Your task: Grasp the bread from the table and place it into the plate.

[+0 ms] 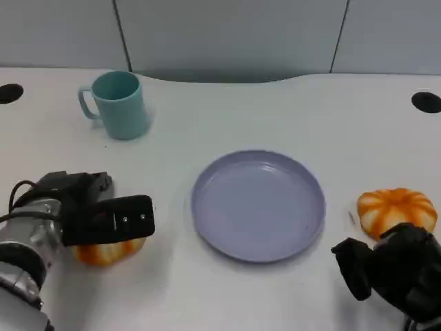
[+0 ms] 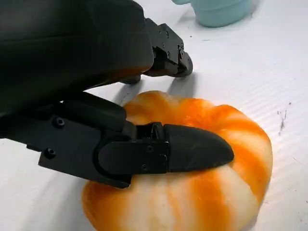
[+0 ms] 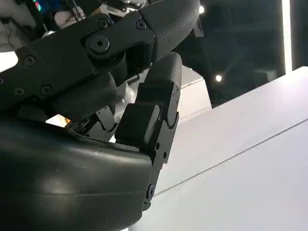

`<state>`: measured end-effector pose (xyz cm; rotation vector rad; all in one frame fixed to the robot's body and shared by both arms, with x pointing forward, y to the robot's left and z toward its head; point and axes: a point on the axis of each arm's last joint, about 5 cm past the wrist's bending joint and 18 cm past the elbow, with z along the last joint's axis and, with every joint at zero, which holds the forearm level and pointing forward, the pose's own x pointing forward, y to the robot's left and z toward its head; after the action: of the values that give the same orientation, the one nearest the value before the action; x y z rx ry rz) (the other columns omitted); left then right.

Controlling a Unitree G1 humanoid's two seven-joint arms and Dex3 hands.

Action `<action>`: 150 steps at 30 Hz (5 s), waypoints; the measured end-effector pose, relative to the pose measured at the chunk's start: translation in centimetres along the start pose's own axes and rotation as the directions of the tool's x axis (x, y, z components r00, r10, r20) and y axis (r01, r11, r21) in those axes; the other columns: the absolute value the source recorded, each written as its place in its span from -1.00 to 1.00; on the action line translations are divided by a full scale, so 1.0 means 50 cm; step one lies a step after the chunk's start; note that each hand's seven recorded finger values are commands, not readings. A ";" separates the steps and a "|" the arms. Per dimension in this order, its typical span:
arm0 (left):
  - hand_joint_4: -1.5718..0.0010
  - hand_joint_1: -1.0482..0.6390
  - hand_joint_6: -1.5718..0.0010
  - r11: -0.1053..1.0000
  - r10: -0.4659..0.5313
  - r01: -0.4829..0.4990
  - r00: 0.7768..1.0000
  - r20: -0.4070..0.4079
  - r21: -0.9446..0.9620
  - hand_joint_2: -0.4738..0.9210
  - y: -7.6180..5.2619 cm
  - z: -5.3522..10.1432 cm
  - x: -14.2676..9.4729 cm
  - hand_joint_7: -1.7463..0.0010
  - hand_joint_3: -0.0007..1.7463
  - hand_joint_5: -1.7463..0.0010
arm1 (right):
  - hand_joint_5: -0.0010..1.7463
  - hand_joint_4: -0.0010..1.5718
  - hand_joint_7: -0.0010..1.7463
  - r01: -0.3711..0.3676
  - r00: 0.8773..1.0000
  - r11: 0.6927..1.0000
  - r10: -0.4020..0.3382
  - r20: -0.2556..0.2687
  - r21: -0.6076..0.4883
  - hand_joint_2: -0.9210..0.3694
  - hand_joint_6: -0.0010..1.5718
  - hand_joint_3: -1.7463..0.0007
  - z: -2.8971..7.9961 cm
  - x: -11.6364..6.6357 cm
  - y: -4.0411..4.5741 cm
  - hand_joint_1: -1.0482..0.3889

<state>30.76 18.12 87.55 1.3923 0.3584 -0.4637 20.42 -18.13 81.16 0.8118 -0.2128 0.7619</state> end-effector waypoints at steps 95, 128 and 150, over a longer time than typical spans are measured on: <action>0.22 -0.06 -0.05 0.851 0.523 -0.495 0.830 0.192 -0.177 1.00 -0.085 -0.059 -0.044 0.38 -0.92 -0.61 | 1.00 0.14 -0.52 -0.022 1.000 1.000 0.022 0.002 0.014 -0.87 0.43 1.00 -0.001 0.022 -0.013 -0.05; 0.06 -0.07 -0.08 0.753 0.637 -0.504 0.393 0.663 -0.424 0.97 0.020 0.139 -0.024 0.45 -1.00 -0.12 | 1.00 -0.03 0.98 -0.071 0.996 0.992 0.076 0.048 -0.102 -0.97 -0.15 0.99 -0.019 0.057 -0.005 -0.12; 1.00 -1.00 1.00 0.965 0.259 -0.125 0.576 0.775 -0.229 1.00 0.058 0.183 -0.025 1.00 -0.09 1.00 | 1.00 0.12 1.00 -0.108 0.991 0.990 0.114 0.067 -0.096 -0.92 -0.12 0.99 -0.027 0.081 0.001 -0.14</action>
<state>30.93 9.53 92.01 0.9231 -0.5058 -0.8140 23.13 -14.98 82.10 0.7452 -0.3580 0.8220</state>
